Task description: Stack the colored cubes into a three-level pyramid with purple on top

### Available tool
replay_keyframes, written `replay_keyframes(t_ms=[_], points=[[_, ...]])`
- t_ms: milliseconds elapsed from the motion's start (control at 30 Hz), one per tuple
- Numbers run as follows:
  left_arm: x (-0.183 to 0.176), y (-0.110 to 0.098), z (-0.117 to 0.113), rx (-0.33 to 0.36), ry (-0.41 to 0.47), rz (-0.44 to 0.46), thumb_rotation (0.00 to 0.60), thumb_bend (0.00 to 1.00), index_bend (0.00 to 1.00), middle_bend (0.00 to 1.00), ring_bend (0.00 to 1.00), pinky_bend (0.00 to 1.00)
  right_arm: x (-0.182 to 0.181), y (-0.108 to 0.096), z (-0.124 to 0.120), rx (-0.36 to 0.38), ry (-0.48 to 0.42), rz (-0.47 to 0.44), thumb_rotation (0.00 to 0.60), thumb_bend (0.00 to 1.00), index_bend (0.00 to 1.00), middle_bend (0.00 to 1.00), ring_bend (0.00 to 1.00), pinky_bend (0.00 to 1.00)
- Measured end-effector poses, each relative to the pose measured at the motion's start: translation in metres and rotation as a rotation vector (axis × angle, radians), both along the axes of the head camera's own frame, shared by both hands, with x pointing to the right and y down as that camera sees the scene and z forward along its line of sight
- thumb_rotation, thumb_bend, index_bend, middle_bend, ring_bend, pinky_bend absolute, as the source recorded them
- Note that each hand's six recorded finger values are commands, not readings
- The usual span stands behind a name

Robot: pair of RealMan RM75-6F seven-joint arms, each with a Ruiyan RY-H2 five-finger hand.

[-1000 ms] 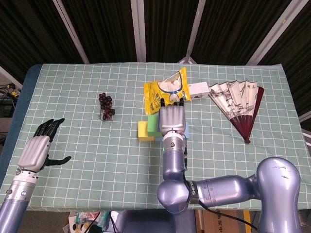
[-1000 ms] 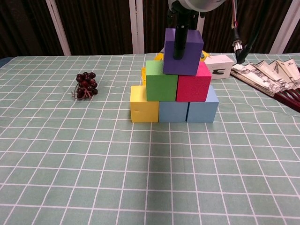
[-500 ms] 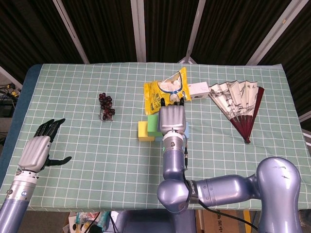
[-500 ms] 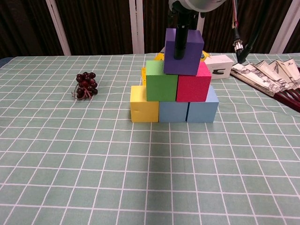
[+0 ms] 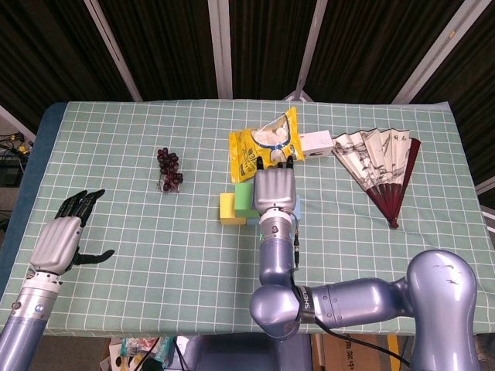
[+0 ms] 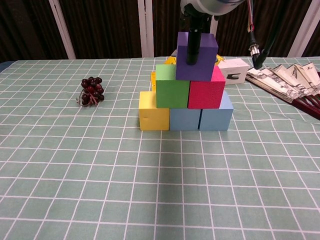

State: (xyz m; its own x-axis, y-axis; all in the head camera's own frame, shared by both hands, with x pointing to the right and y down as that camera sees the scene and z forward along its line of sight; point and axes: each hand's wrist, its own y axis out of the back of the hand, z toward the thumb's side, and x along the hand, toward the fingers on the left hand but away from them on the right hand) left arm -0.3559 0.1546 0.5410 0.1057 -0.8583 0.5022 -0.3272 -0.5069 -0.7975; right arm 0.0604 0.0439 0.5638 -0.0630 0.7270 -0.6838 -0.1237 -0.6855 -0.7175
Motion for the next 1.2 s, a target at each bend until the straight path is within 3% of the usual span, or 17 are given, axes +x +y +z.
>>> replay_keyframes(t_ms=[667, 1200], points=[[0.0007, 0.0007, 0.0001, -0.006, -0.004, 0.005, 0.6, 0.1, 0.0, 0.08, 0.01, 0.0, -0.0009, 0.0015, 0.0037, 0.003, -0.009, -0.003, 0.6, 0.31, 0.02, 0.43, 0.19, 0.0], [0.0008, 0.0008, 0.0003, -0.009, -0.007, 0.005, 0.6, 0.1, 0.0, 0.08, 0.01, 0.0, -0.0054, 0.004, 0.004, 0.002, -0.045, -0.03, 0.6, 0.31, 0.0, 0.07, 0.01, 0.0]])
